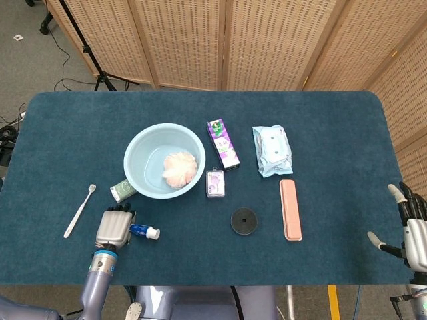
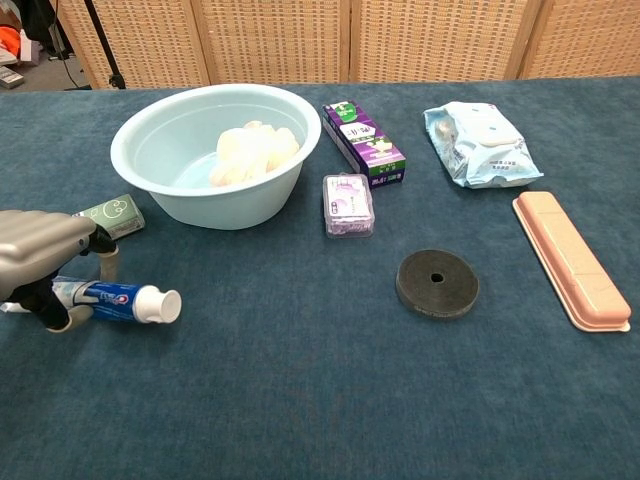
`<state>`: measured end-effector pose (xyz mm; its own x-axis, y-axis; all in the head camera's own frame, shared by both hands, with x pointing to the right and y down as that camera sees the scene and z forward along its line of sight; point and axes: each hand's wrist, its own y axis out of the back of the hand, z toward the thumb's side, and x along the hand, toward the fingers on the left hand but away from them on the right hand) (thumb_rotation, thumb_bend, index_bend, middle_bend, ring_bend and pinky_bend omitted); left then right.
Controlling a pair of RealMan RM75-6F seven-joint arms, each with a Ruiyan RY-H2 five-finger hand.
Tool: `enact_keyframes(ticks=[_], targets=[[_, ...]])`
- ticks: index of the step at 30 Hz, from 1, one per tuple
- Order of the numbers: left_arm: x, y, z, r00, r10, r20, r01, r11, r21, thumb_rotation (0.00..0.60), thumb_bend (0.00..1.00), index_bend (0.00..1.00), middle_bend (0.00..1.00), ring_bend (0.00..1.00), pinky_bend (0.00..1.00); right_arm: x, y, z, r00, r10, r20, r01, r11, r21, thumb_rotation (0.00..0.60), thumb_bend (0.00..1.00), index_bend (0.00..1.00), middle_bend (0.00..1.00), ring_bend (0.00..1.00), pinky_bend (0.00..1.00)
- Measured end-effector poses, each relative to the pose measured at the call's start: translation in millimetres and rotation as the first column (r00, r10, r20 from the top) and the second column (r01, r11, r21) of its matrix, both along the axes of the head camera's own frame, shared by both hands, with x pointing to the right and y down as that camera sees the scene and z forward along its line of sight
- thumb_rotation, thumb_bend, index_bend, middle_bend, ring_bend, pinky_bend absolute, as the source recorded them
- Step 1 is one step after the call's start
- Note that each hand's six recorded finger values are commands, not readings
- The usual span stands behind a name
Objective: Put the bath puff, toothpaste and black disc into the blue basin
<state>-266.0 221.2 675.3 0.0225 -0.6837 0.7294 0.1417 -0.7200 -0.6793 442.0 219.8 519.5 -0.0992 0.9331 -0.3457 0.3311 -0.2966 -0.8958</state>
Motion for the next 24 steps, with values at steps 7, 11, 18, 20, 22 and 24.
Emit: enact_keyframes(ticks=[7, 11, 18, 20, 22, 24], targets=[[6.1, -0.2, 2.8, 1.000, 0.018, -0.010, -0.017, 0.998, 0.068, 0.600, 0.52, 0.76, 0.42, 0.38, 0.41, -0.1, 0.0, 0.1, 1.000, 0.000, 0.002, 0.000, 1.000, -0.001, 0.600, 0.21, 0.06, 0.00, 0.00, 0.00], [9.8, -0.1, 2.4, 0.999, 0.022, -0.023, -0.020, 0.996, 0.090, 0.600, 0.55, 0.85, 0.49, 0.45, 0.47, 0.8, -0.3, 0.2, 1.000, 0.003, 0.002, -0.003, 1.000, -0.001, 0.600, 0.20, 0.06, 0.00, 0.00, 0.00], [12.3, -5.5, -5.0, 0.998, 0.017, -0.054, -0.010, 0.991, 0.130, 0.600, 0.56, 0.87, 0.50, 0.51, 0.51, 1.0, -0.3, -0.9, 1.000, 0.004, 0.003, -0.004, 1.000, 0.001, 0.600, 0.21, 0.06, 0.00, 0.00, 0.00], [13.0, -7.0, -8.8, 0.998, 0.013, -0.065, -0.004, 0.991, 0.135, 0.600, 0.56, 0.87, 0.50, 0.51, 0.51, 0.8, -0.3, -0.5, 1.000, 0.003, 0.003, -0.003, 1.000, 0.000, 0.600, 0.21, 0.06, 0.00, 0.00, 0.00], [14.0, -8.7, -13.0, 0.997, 0.012, -0.077, -0.002, 0.990, 0.140, 0.600, 0.56, 0.87, 0.50, 0.51, 0.51, 0.5, -0.7, -0.5, 1.000, 0.003, 0.003, -0.003, 1.000, 0.001, 0.600, 0.20, 0.06, 0.00, 0.00, 0.00], [15.7, -11.3, -19.5, 0.995, 0.008, -0.096, 0.005, 0.989, 0.145, 0.600, 0.56, 0.87, 0.50, 0.51, 0.51, 0.6, -1.0, -0.6, 1.000, 0.005, 0.000, -0.005, 1.000, 0.002, 0.600, 0.20, 0.06, 0.00, 0.00, 0.00]])
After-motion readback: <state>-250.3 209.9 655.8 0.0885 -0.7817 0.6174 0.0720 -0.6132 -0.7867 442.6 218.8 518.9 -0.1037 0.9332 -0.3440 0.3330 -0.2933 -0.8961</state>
